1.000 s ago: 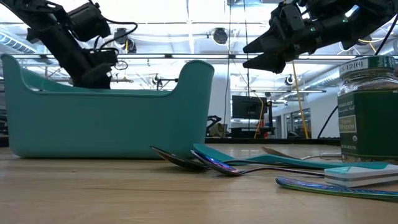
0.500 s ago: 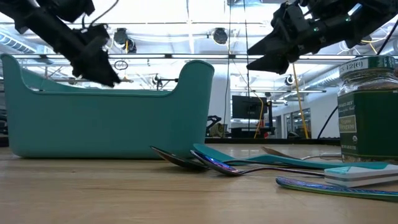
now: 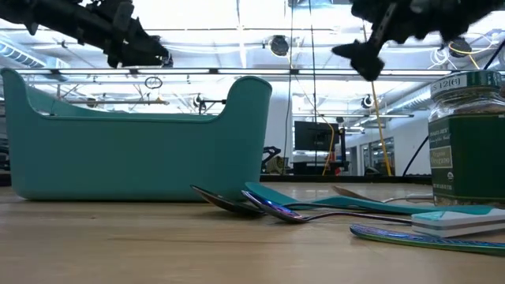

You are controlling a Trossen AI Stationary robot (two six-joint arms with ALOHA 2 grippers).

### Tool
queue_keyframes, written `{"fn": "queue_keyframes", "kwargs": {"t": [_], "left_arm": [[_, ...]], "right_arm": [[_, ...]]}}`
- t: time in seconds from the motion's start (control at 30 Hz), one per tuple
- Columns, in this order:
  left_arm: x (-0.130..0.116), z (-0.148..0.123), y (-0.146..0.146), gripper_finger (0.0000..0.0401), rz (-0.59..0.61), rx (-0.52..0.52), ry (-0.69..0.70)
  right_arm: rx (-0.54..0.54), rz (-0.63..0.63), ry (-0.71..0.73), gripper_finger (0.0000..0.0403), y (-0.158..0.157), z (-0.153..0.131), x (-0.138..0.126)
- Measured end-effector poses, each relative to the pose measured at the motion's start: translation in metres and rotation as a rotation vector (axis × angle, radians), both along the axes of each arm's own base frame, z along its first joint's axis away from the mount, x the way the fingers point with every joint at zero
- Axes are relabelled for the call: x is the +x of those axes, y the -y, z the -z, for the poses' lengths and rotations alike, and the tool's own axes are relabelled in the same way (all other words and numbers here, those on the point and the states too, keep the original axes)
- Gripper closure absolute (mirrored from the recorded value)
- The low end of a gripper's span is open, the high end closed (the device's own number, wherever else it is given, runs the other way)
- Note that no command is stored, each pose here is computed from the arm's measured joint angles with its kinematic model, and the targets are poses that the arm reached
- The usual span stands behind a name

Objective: Pick & Place Food Item
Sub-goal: Put the orange seasoning bag into the red bin

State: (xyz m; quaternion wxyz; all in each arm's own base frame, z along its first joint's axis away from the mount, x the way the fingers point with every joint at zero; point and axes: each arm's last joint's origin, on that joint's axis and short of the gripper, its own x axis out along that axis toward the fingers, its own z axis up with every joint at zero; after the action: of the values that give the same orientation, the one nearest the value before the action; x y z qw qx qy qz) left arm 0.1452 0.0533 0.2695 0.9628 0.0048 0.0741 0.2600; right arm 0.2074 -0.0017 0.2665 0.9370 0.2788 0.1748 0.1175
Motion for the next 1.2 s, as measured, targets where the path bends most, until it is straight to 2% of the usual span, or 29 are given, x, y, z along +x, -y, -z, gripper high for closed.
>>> {"fn": "queue_keyframes", "kwargs": {"t": [0.1, 0.17, 0.3, 0.43, 0.63, 0.8, 0.97, 1.2], "left_arm": [[0.0, 0.0, 0.0, 0.013, 0.0, 0.01, -0.006], [0.0, 0.0, 0.0, 0.013, -0.001, 0.012, -0.004], [0.0, 0.0, 0.0, 0.013, -0.002, 0.006, -0.004], [0.0, 0.0, 0.0, 0.013, -0.001, 0.009, -0.005], [0.0, 0.0, 0.0, 0.013, -0.002, 0.007, -0.002], [0.0, 0.0, 0.0, 0.013, -0.003, -0.004, -0.001], [0.0, 0.001, 0.0, 0.013, -0.003, -0.01, -0.008], [0.0, 0.001, 0.0, 0.013, -0.003, -0.011, -0.01]], "right_arm": [[-0.052, 0.061, -0.243, 0.0085, -0.016, -0.016, -0.002], [-0.069, 0.148, -0.458, 0.009, -0.025, -0.023, -0.008], [0.005, 0.32, -0.819, 0.0101, -0.043, -0.029, -0.02], [0.071, 0.417, -1.01, 0.0112, -0.058, -0.02, -0.026], [0.094, 0.486, -1.112, 0.0126, -0.07, -0.002, -0.021], [0.113, 0.473, -1.194, 0.0158, -0.074, 0.012, -0.017], [0.136, 0.449, -1.213, 0.0213, -0.076, 0.017, -0.015], [0.131, 0.43, -1.203, 0.0323, -0.076, 0.016, -0.014]]}}
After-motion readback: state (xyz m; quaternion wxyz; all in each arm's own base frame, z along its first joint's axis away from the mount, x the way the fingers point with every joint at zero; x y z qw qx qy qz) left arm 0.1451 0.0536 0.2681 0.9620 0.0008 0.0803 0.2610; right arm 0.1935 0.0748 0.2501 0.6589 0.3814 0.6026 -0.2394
